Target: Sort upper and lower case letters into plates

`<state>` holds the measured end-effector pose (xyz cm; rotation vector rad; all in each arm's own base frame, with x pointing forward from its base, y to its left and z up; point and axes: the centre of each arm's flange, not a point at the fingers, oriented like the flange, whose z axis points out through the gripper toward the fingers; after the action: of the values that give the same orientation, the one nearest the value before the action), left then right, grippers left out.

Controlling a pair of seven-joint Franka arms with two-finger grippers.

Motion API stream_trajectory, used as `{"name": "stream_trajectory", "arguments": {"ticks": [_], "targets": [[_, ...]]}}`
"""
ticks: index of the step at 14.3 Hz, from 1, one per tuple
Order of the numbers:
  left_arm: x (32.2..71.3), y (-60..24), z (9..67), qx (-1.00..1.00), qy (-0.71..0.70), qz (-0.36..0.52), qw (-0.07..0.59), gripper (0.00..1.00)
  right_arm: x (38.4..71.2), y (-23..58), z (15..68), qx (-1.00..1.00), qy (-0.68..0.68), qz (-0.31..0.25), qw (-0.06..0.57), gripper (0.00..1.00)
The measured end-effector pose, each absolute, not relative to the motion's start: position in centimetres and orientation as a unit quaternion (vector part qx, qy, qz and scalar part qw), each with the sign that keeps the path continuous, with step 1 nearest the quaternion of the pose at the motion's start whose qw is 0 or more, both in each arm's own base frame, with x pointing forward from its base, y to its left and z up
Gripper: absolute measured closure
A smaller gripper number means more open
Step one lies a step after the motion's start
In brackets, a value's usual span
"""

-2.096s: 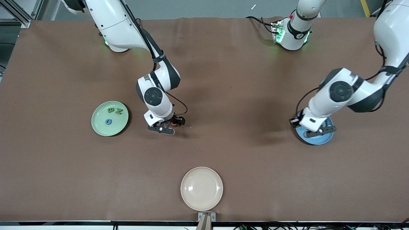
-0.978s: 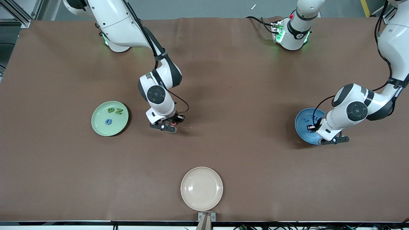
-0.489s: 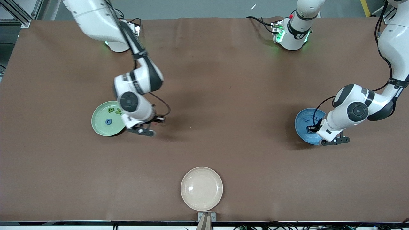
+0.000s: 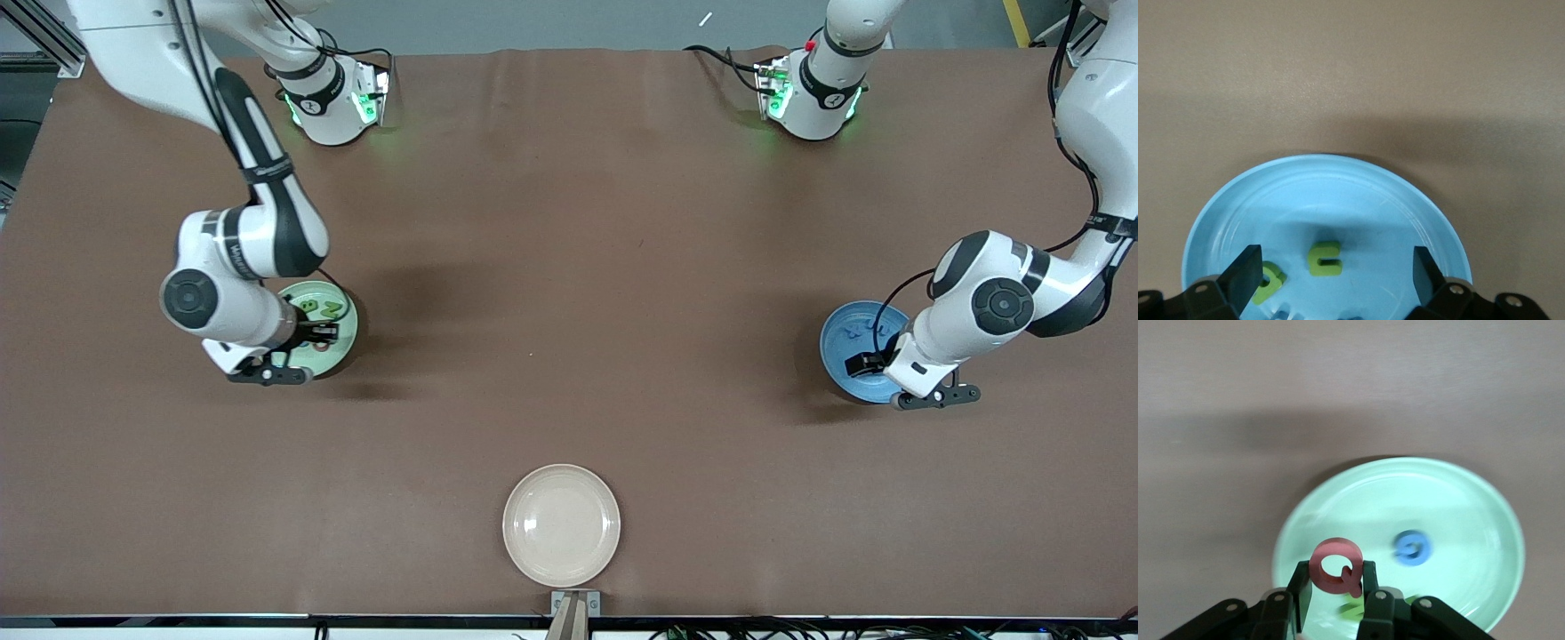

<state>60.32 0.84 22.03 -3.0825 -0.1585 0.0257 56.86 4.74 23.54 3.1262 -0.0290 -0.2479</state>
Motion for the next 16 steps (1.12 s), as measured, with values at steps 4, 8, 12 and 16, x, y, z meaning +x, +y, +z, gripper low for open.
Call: {"name": "stream_trajectory", "arguments": {"ticks": [4,8,12,16], "targets": [[60.7,1.2,25.9,-0.999,-0.048,0.020,-0.011,0.00,54.3,2.4,20.2,0.998,0.001,-0.060,0.003,0.65],[60.4,0.7,28.8,-0.997,-0.027,0.048,-0.045,0.00,53.8,3.2,19.7,0.998,0.009,-0.058,0.002,0.65],[59.5,-2.4,31.3,-0.997,-0.030,0.056,-0.050,0.00,53.7,3.3,19.6,0.998,0.010,-0.059,0.002,0.65],[58.2,-3.8,34.3,-0.996,-0.046,0.048,-0.066,0.00,53.6,3.5,19.4,0.998,0.012,-0.061,0.001,0.61]]}}
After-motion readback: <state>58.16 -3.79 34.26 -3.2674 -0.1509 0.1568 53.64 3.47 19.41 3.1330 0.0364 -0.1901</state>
